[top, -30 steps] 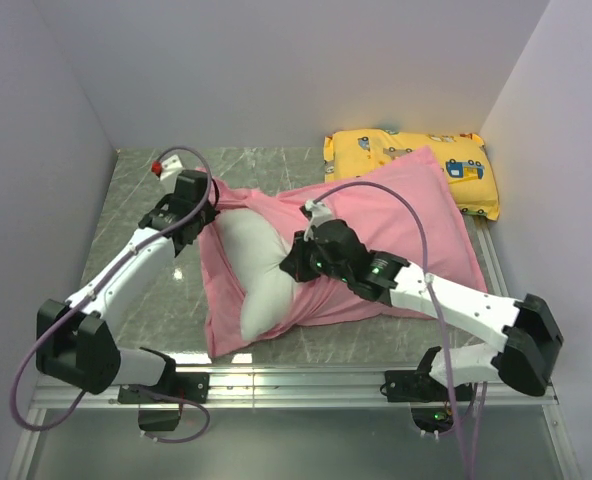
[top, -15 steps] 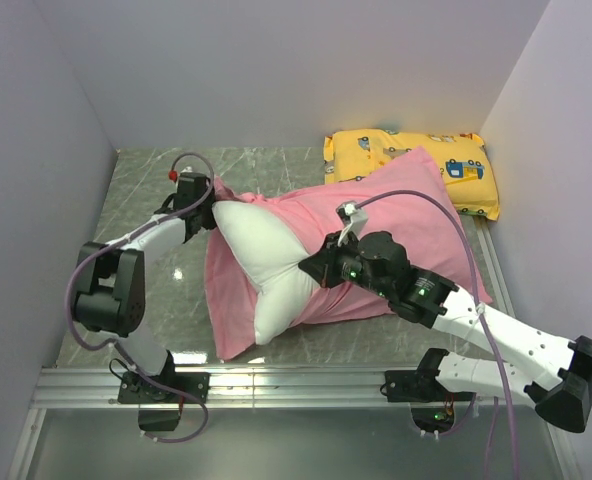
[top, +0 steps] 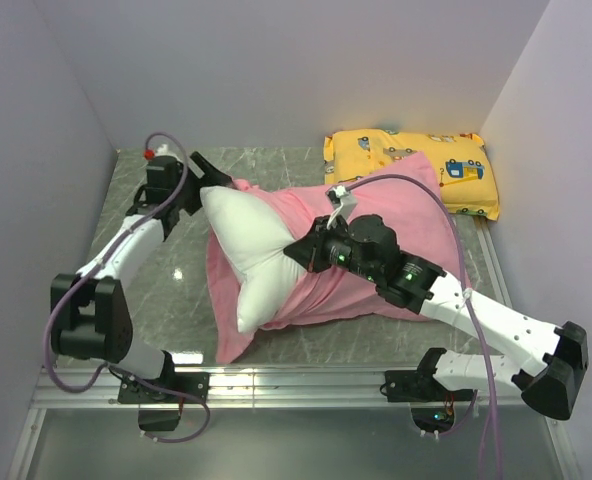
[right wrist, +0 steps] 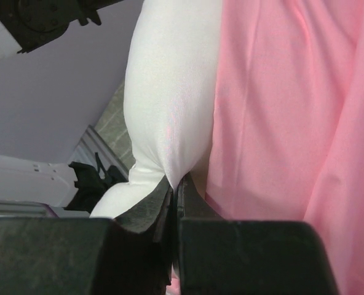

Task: Remove the pillowcase from the pillow

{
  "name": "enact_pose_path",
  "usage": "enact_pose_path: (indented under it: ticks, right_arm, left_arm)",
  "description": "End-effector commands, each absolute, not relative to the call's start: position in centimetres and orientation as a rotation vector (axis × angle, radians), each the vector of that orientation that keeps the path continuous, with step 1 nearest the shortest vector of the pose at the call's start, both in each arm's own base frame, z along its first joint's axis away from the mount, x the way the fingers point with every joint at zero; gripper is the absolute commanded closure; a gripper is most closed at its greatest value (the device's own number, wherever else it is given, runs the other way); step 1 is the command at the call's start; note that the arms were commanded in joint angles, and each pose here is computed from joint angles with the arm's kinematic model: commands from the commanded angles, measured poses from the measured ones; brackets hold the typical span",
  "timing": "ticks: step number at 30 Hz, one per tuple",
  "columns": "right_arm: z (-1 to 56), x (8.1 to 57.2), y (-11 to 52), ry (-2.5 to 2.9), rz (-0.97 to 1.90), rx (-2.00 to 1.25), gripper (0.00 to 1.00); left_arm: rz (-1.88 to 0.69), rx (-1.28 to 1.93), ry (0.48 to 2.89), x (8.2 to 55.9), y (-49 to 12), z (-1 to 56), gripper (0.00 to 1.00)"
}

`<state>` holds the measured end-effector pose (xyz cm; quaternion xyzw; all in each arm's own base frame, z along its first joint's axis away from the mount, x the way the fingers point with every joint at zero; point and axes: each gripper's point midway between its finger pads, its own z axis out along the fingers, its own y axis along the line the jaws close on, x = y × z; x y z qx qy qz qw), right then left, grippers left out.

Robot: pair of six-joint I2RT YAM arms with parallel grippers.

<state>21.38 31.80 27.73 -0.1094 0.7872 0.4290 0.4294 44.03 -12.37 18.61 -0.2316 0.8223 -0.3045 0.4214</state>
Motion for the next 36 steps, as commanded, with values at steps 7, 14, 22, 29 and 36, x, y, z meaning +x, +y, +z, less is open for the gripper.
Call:
enact_pose_path:
  ticks: [7, 14, 22, 29, 36]
  right_arm:
    - [36.8, 24.5, 33.7, 1.727, 1.179, -0.123, 1.0]
    - [37.4, 27.5, 35.9, 1.742, 1.105, -0.101, 1.0]
    - [37.7, 32.2, 40.6, 1.781, 1.022, -0.118, 1.0]
    - [36.3, 34.0, 42.6, 1.822, 0.99, -0.147, 1.0]
    - [35.6, 33.5, 43.6, 1.839, 1.033, -0.177, 1.0]
  left_arm:
    - [-0.549, -0.608, 1.868, 42.8, -5.6, 29.0, 0.01]
    - [-0.566, -0.543, 1.832, 39.4, -6.1, 33.0, 0.01]
    - [-0.571, -0.437, 1.999, 31.9, -11.7, 28.9, 0.01]
    - [-0.491, -0.419, 2.07, 28.7, -10.4, 26.5, 0.01]
    - [-0.614, -0.299, 2.11, 29.7, -13.5, 24.1, 0.01]
